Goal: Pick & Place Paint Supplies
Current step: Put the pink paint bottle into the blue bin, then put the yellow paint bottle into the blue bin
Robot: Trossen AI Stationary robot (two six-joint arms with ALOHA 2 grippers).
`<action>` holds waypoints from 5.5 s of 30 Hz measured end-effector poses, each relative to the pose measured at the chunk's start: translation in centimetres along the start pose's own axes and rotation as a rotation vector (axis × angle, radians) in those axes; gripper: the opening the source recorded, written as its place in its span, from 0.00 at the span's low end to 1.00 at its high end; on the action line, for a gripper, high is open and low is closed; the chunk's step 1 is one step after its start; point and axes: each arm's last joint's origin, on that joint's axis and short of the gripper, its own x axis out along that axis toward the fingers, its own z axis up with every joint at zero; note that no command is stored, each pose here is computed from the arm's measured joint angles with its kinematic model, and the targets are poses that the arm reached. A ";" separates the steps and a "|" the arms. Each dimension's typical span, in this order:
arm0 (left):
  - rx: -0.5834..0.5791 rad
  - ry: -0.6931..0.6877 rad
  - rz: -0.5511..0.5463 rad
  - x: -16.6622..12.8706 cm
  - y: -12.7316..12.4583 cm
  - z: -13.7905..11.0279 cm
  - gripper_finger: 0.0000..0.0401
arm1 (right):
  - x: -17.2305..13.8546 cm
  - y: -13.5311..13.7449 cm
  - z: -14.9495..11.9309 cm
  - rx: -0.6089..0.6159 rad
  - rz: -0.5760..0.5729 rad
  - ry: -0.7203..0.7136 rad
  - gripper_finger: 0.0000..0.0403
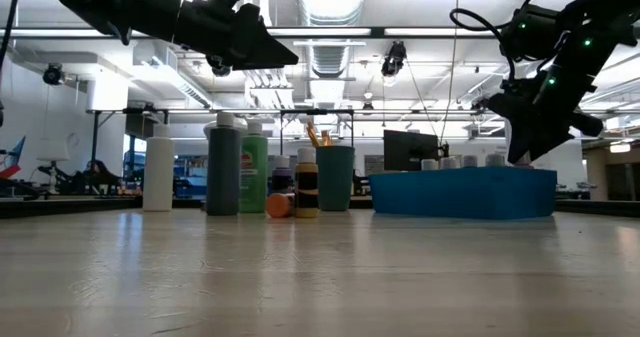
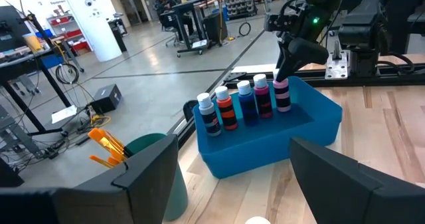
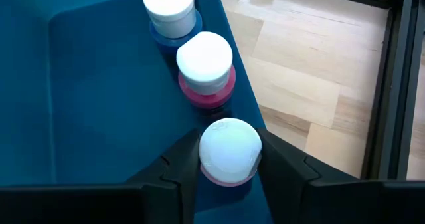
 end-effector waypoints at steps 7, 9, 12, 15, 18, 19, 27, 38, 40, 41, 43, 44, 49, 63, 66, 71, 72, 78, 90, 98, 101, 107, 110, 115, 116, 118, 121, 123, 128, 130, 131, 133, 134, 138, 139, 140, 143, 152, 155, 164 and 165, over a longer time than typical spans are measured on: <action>0.000 0.000 0.000 0.0 0.0 0.0 0.73 | 0.0 0.0 0.0 0.000 0.002 0.000 0.39; 0.000 0.000 0.000 0.0 0.0 0.0 0.73 | 0.0 0.0 0.0 0.000 0.003 -0.001 0.43; 0.000 0.000 0.000 0.0 0.0 0.0 0.73 | 0.0 0.0 0.0 0.000 0.003 -0.001 0.47; 0.000 0.000 0.000 0.0 0.0 0.0 0.73 | 0.0 0.0 0.0 0.001 0.003 -0.002 0.50; 0.000 0.000 0.000 0.0 0.0 0.0 0.73 | 0.0 0.0 0.0 -0.001 0.003 -0.003 0.51; 0.000 0.000 0.000 0.0 0.0 0.0 0.73 | 0.0 0.1 0.1 -0.003 0.004 -0.005 0.52; 0.004 0.010 -0.002 0.0 0.0 -0.1 0.73 | -1.0 0.5 1.3 -0.031 0.029 -0.047 0.53; -0.025 0.132 -0.019 -0.1 -0.2 -1.4 0.73 | -4.3 1.6 4.7 -0.123 0.115 -0.163 0.46; -0.003 0.186 -0.032 -0.2 -0.3 -1.9 0.73 | -5.2 1.9 5.3 -0.143 0.157 -0.181 0.45; 0.008 0.213 -0.044 -0.2 -0.3 -2.2 0.73 | -5.6 2.1 5.6 -0.157 0.178 -0.190 0.44; 0.031 0.265 -0.059 -0.4 -0.4 -2.7 0.73 | -6.3 2.4 6.1 -0.183 0.214 -0.206 0.43; 0.037 0.284 -0.072 -0.4 -0.4 -2.9 0.73 | -6.6 2.6 6.2 -0.193 0.232 -0.212 0.42; 0.054 0.357 -0.128 -0.4 -0.9 -4.0 0.73 | -7.7 3.3 6.8 -0.226 0.294 -0.260 0.40; 0.073 0.399 -0.143 3.1 -3.4 -8.4 0.73 | -8.6 4.9 6.9 -0.278 0.401 -0.348 0.35; 0.089 0.419 -0.122 3.9 -3.8 -9.2 0.73 | -8.6 4.9 6.9 -0.279 0.405 -0.347 0.34; 0.111 0.429 -0.059 4.8 -4.1 -9.6 0.73 | -8.6 4.9 6.8 -0.283 0.418 -0.341 0.35; 0.108 0.426 -0.055 5.0 -4.1 -9.5 0.73 | -8.6 4.9 6.8 -0.283 0.418 -0.341 0.36; 0.064 0.418 -0.003 5.3 -4.1 -9.0 0.72 | -8.6 4.9 6.8 -0.289 0.417 -0.343 0.40; 0.011 0.418 0.144 4.4 -5.2 -9.0 0.72 | -8.6 4.9 6.8 -0.299 0.414 -0.341 0.41; -0.058 0.324 0.309 2.7 -7.6 -8.2 0.72 | -8.6 4.9 6.8 -0.310 0.412 -0.346 0.36; -0.138 0.318 0.367 2.9 -7.6 -8.9 0.72 | -8.6 4.9 6.8 -0.322 0.411 -0.351 0.34; -0.211 0.309 0.415 3.6 -9.0 -10.4 0.72 | -8.6 4.9 6.8 -0.329 0.409 -0.352 0.33; -0.186 0.310 0.407 4.4 -10.1 -10.5 0.72 | -8.6 4.9 6.8 -0.332 0.407 -0.354 0.34; -0.152 0.319 0.417 5.7 -11.0 -11.0 0.72 | -8.6 4.9 6.8 -0.333 0.406 -0.354 0.37; -0.155 0.319 0.425 5.9 -11.0 -11.2 0.72 | -8.6 4.9 6.8 -0.333 0.406 -0.354 0.38; -0.164 0.319 0.440 6.2 -11.0 -11.5 0.72 | -8.6 4.9 6.8 -0.334 0.406 -0.353 0.39; -0.177 0.314 0.468 6.6 -10.7 -11.8 0.72 | -8.6 4.9 6.8 -0.344 0.403 -0.355 0.41; -0.194 0.305 0.480 6.9 -10.5 -11.7 0.72 | -8.6 4.9 6.8 -0.347 0.403 -0.355 0.41; -0.225 0.283 0.499 7.6 -9.6 -11.5 0.72 | -8.6 4.9 6.8 -0.349 0.402 -0.356 0.41; -0.237 0.293 0.488 7.8 -9.4 -11.8 0.72 | -8.6 4.9 6.8 -0.351 0.402 -0.356 0.40; -0.243 0.302 0.479 7.9 -9.3 -12.0 0.72 | -8.6 4.9 6.8 -0.351 0.402 -0.356 0.39; -0.255 0.315 0.464 8.1 -9.1 -12.3 0.72 | -8.6 4.9 6.8 -0.351 0.402 -0.356 0.37; -0.259 0.315 0.464 8.2 -9.1 -12.4 0.72 | -8.6 4.9 6.8 -0.351 0.402 -0.356 0.36; -0.277 0.287 0.454 8.5 -9.1 -12.3 0.72 | -8.6 4.9 6.8 -0.352 0.402 -0.356 0.33; -0.279 0.278 0.449 8.6 -9.1 -12.2 0.72 | -8.6 4.9 6.8 -0.351 0.402 -0.356 0.32; -0.272 0.274 0.445 8.6 -9.1 -12.1 0.72 | -8.6 4.9 6.8 -0.352 0.402 -0.356 0.31; -0.261 0.276 0.446 8.7 -8.9 -12.1 0.70 | -8.6 4.9 6.8 -0.351 0.402 -0.356 0.29; -0.259 0.285 0.440 8.7 -8.7 -12.3 0.48 | -8.5 4.9 6.8 -0.352 0.401 -0.355 0.23; -0.257 0.286 0.430 8.7 -8.8 -12.3 0.38 | -8.5 4.9 6.8 -0.352 0.401 -0.355 0.21; -0.221 0.297 0.379 8.7 -8.8 -11.9 0.30 | -8.5 4.9 6.8 -0.378 0.398 -0.360 0.15; -0.224 0.298 0.354 8.7 -8.8 -11.7 0.30 | -8.5 4.9 6.8 -0.380 0.399 -0.360 0.15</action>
